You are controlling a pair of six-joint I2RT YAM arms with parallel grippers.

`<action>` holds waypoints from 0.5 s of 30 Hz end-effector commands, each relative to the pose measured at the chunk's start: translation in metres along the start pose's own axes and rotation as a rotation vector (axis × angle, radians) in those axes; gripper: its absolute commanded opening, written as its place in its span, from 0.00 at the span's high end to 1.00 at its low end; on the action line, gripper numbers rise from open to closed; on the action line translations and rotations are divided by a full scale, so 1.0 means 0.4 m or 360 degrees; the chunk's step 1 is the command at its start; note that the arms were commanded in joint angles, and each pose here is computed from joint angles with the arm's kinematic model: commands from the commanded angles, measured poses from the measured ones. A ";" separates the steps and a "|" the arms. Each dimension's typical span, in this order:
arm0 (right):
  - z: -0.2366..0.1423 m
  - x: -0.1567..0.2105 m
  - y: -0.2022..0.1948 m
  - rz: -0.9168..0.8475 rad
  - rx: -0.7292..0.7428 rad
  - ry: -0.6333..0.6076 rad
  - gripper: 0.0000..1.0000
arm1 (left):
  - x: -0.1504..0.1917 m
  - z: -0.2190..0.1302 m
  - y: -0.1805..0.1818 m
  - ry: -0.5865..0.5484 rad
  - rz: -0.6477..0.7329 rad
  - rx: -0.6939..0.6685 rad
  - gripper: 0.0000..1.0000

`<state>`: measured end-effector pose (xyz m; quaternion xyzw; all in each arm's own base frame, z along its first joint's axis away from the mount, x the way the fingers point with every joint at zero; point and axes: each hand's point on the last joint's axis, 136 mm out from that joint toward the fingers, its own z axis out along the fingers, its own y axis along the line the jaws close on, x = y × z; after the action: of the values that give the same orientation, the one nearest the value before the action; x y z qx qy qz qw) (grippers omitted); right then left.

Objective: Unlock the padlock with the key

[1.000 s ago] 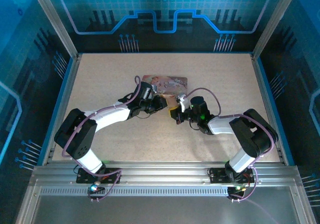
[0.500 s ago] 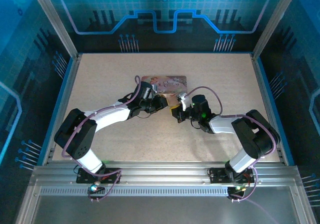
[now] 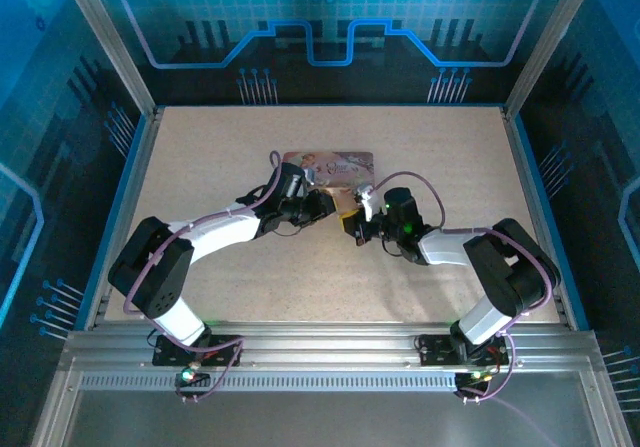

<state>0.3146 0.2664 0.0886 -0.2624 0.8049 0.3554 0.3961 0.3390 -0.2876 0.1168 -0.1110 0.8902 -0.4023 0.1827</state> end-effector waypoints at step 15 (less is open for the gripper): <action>-0.033 -0.137 0.023 -0.0143 -0.0075 -0.0238 1.00 | 0.051 -0.038 -0.087 0.0171 0.0078 0.0175 0.82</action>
<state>0.3136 0.2639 0.0932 -0.2690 0.8003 0.3600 0.3969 0.3357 -0.2883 0.1210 -0.1058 0.8893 -0.4072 0.1792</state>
